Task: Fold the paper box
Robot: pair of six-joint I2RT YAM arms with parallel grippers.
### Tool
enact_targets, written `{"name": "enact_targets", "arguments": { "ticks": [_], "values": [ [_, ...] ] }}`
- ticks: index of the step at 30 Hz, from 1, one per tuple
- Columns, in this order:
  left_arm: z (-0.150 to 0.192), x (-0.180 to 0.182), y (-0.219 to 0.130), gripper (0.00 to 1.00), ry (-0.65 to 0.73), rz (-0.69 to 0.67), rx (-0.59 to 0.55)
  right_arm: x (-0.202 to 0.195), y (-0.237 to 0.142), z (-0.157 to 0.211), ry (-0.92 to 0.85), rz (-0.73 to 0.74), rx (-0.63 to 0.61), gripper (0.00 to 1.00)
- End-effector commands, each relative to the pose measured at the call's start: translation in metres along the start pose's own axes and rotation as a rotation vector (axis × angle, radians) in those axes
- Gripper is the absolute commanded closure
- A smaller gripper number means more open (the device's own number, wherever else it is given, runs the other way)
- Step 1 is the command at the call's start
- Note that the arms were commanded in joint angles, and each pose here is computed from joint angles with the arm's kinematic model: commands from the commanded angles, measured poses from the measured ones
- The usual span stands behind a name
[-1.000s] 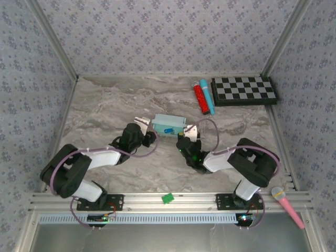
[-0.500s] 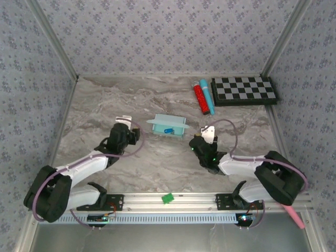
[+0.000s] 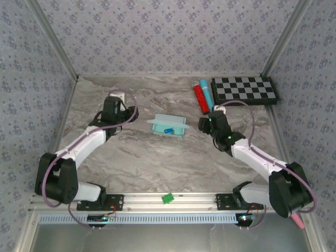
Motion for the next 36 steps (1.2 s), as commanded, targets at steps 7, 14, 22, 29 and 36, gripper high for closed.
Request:
{"name": "enact_targets", "arguments": {
  "ticks": [7, 14, 22, 29, 36],
  "values": [
    [0.003, -0.053, 0.03, 0.41, -0.044, 0.247, 0.269, 0.052, 0.022, -0.008, -0.004, -0.307, 0.219, 0.42],
    [0.016, -0.066, 0.052, 0.47, -0.07, 0.306, 0.389, 0.07, 0.043, -0.003, 0.037, -0.39, 0.279, 0.43],
    [0.03, -0.072, 0.072, 0.51, -0.082, 0.353, 0.473, 0.079, 0.062, 0.009, 0.065, -0.427, 0.346, 0.45],
    [0.048, -0.072, 0.085, 0.53, -0.09, 0.363, 0.531, 0.08, 0.07, 0.017, 0.07, -0.427, 0.378, 0.45],
    [0.071, -0.068, 0.089, 0.57, -0.092, 0.326, 0.586, 0.075, 0.08, 0.032, 0.076, -0.399, 0.427, 0.46]
  ]
}}
Point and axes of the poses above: each hand's point on the last joint's axis, 136 mm out from that joint toward the fingers, its own y axis out along the fingers, its own x axis along the line the jaws close on, z = x × y, the point moved 2 cm from there along -y, back along the fingers, and after that the axes turned 5 degrees about -y, right-handed, at the moved point
